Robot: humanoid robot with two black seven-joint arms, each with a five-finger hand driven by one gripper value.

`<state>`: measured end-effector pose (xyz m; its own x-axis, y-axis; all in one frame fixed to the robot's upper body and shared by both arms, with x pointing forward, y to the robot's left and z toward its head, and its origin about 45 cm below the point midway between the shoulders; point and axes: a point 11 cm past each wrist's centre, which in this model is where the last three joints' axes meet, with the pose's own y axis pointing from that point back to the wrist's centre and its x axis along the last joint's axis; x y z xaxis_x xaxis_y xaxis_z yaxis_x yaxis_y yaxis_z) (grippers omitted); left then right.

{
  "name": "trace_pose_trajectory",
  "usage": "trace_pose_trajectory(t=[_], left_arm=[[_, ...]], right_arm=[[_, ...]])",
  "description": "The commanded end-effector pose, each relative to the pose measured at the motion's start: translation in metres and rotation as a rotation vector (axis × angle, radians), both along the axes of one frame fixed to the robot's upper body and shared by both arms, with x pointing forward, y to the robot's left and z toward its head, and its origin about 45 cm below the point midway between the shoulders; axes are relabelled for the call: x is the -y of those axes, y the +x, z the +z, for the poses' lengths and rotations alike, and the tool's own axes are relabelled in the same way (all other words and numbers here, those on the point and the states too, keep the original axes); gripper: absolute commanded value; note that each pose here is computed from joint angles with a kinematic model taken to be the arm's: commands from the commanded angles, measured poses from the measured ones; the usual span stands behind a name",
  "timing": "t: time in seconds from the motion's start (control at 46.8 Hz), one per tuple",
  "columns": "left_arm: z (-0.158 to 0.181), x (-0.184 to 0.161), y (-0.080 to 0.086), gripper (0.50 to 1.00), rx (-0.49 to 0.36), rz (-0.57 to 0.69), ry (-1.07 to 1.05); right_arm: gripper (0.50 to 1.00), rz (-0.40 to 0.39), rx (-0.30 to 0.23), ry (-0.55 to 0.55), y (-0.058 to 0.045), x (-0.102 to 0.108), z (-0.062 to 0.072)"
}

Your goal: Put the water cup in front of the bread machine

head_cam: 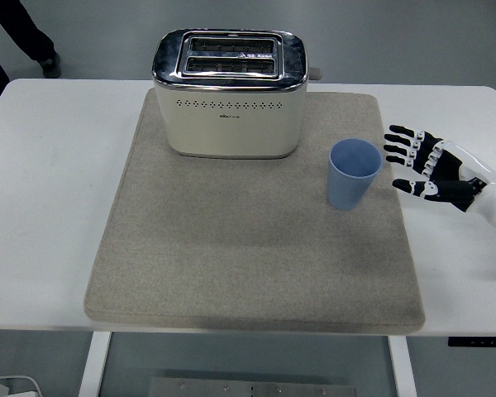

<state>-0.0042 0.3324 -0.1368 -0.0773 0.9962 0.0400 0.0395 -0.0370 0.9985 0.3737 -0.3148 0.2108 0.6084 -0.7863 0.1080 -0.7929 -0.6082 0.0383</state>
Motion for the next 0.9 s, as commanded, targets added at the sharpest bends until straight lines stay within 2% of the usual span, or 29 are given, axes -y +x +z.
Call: trace_pose_trajectory(t=[0.0,0.406,0.812,0.876], left_arm=[[0.000,0.000,0.000,1.000,0.000,0.000,0.000],[0.000,0.000,-0.001,1.000,-0.001,0.000,0.000],[0.000,0.000,-0.001,1.000,-0.001,-0.001,-0.001],[0.000,0.000,-0.001,1.000,-0.001,-0.001,-0.001]], right_arm=[[0.924,-0.006,0.009,-0.012,-0.004,-0.009,-0.007],[0.926,-0.006,-0.011,0.015,-0.012,-0.032,-0.028],[0.926,0.012,-0.013,0.058,-0.008,-0.056,-0.032],[0.926,0.004,-0.015,0.056,-0.007,-0.055,-0.034]])
